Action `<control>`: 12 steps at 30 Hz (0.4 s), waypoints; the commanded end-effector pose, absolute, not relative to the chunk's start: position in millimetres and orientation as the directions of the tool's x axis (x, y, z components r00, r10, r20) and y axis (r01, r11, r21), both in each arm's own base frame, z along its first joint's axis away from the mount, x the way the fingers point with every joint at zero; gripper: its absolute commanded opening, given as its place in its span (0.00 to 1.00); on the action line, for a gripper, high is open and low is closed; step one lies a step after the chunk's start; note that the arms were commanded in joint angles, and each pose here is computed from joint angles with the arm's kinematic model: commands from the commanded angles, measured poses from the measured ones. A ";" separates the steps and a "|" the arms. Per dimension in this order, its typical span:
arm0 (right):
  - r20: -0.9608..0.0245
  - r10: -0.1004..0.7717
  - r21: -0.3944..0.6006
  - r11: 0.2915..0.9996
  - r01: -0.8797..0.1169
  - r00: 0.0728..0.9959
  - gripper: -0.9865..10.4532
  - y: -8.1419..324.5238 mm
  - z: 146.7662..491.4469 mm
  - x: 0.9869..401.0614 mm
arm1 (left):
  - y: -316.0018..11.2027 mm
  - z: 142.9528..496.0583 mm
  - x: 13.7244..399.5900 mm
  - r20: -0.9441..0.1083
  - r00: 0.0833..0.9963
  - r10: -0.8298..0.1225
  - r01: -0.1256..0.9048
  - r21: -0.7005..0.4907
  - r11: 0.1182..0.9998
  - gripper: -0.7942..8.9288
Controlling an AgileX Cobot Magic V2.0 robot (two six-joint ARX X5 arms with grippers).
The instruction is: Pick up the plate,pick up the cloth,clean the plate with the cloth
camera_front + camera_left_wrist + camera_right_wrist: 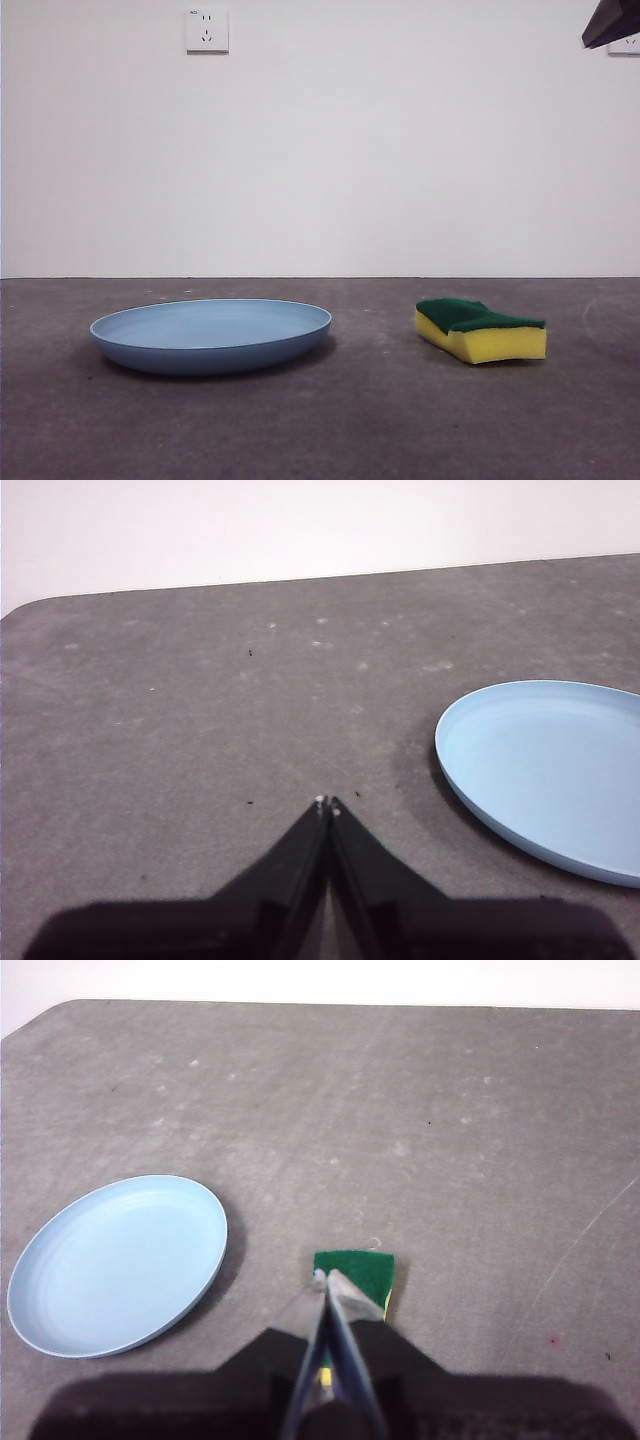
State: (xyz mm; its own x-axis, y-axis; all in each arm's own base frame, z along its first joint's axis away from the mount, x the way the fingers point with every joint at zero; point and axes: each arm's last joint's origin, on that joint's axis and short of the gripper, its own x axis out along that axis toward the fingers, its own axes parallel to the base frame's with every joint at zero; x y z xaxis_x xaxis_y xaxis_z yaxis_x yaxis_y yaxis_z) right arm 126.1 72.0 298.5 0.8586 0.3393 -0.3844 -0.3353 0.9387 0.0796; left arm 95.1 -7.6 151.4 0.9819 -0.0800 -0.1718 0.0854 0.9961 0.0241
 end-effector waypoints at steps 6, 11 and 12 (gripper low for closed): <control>-0.382 0.338 0.088 0.940 -0.330 0.860 0.09 72.1 297.6 126.1 | -7.3 146.9 95.8 -0.179 0.981 -0.076 0.080 0.015 0.997 0.08; -0.337 0.269 -0.014 0.957 -0.290 0.902 0.09 60.3 303.1 118.5 | -7.3 146.9 95.8 -0.179 0.981 -0.076 0.080 0.015 0.997 0.08; -0.321 0.256 -0.037 0.959 -0.282 0.912 0.09 56.2 304.3 116.5 | -7.3 146.9 95.8 -0.179 0.981 -0.076 0.080 0.015 0.997 0.08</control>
